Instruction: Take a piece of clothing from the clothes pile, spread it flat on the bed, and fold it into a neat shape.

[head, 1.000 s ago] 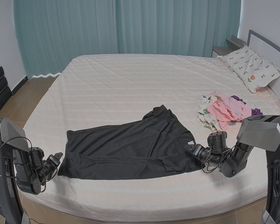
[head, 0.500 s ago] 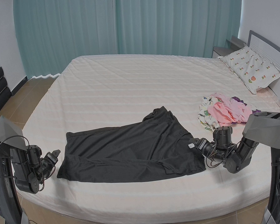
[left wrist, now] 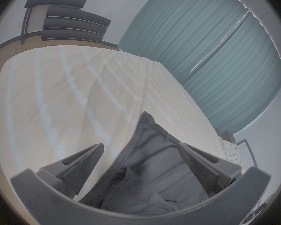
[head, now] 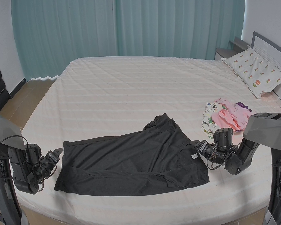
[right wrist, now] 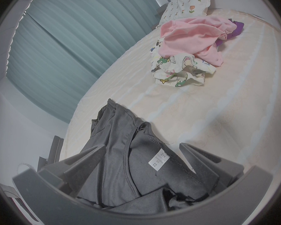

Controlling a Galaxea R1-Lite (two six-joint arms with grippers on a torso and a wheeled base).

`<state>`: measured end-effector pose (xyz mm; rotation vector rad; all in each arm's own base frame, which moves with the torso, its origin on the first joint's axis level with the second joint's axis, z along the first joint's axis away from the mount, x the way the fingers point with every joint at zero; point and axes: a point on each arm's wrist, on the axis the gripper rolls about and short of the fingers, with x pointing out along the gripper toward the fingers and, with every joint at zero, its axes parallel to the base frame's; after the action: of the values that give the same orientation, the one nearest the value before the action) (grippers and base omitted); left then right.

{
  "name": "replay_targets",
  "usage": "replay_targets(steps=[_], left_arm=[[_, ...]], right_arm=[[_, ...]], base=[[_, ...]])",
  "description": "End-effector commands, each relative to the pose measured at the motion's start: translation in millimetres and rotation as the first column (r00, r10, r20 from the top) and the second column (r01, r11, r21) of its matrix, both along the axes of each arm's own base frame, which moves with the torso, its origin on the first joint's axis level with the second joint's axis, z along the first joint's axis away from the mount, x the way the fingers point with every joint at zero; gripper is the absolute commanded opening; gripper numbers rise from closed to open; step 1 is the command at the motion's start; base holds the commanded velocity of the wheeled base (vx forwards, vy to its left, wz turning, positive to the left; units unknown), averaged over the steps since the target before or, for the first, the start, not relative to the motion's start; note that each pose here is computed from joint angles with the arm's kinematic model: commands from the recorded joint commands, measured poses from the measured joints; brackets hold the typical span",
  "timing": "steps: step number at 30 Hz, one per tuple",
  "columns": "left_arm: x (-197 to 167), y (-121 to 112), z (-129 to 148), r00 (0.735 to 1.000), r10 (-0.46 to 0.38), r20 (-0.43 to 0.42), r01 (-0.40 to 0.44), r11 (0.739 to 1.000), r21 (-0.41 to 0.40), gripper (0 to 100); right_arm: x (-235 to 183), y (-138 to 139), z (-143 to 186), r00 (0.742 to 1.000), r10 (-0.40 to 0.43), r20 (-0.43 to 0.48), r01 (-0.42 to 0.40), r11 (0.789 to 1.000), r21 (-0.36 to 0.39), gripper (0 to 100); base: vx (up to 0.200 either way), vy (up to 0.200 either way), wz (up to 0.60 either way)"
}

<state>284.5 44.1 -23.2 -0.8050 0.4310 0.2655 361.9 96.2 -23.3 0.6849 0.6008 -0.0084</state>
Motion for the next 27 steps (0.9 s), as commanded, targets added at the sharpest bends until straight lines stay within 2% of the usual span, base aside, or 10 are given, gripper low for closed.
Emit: replay_targets(steps=[1, 5, 8, 9, 10, 14, 25, 27], left_arm=[[3.2, -4.1, 6.0, 0.999, -0.022, 0.037, 0.022, 1.000, 0.008, 100], [4.4, -8.9, 4.0, 0.995, -0.094, 0.027, 0.091, 0.993, 0.076, 100], [5.6, -11.7, 0.3, 0.987, -0.162, 0.002, 0.160, 0.974, 0.162, 100], [5.8, -11.7, -0.6, 0.986, -0.168, -0.002, 0.166, 0.972, 0.168, 100], [10.3, -13.2, -3.5, 0.979, -0.202, -0.004, 0.198, 0.958, 0.205, 100], [18.9, -18.6, -6.4, 0.964, -0.265, -0.027, 0.263, 0.926, 0.270, 100], [9.4, -24.9, -11.5, 0.954, -0.290, -0.075, 0.300, 0.917, 0.263, 100], [8.6, -24.1, -19.8, 0.951, -0.293, -0.099, 0.309, 0.913, 0.265, 100]], right_arm=[[-2.1, 2.5, -7.5, 1.000, 0.011, -0.021, -0.011, 1.000, -0.006, 100], [-4.6, 3.6, -8.8, 0.999, 0.015, -0.028, -0.015, 1.000, -0.010, 100], [-6.2, 3.1, -8.8, 0.999, 0.019, -0.031, -0.020, 1.000, -0.019, 100], [-6.2, 3.1, -8.8, 0.999, 0.019, -0.031, -0.020, 1.000, -0.019, 100], [-6.3, 3.1, -10.0, 0.999, 0.020, -0.034, -0.021, 1.000, -0.021, 100], [-7.4, 5.1, -11.3, 0.999, 0.025, -0.038, -0.026, 0.999, -0.023, 100], [-7.9, 5.5, -11.5, 0.999, 0.032, -0.037, -0.033, 0.999, -0.034, 100], [-9.6, 5.0, -12.7, 0.998, 0.033, -0.044, -0.035, 0.999, -0.039, 100]], base=[[0.000, 0.000, 0.00], [0.000, 0.000, 0.00], [0.000, 0.000, 0.00], [0.000, 0.000, 0.00], [0.000, 0.000, 0.00], [0.000, 0.000, 0.00], [0.000, 0.000, 0.00], [0.000, 0.000, 0.00]])
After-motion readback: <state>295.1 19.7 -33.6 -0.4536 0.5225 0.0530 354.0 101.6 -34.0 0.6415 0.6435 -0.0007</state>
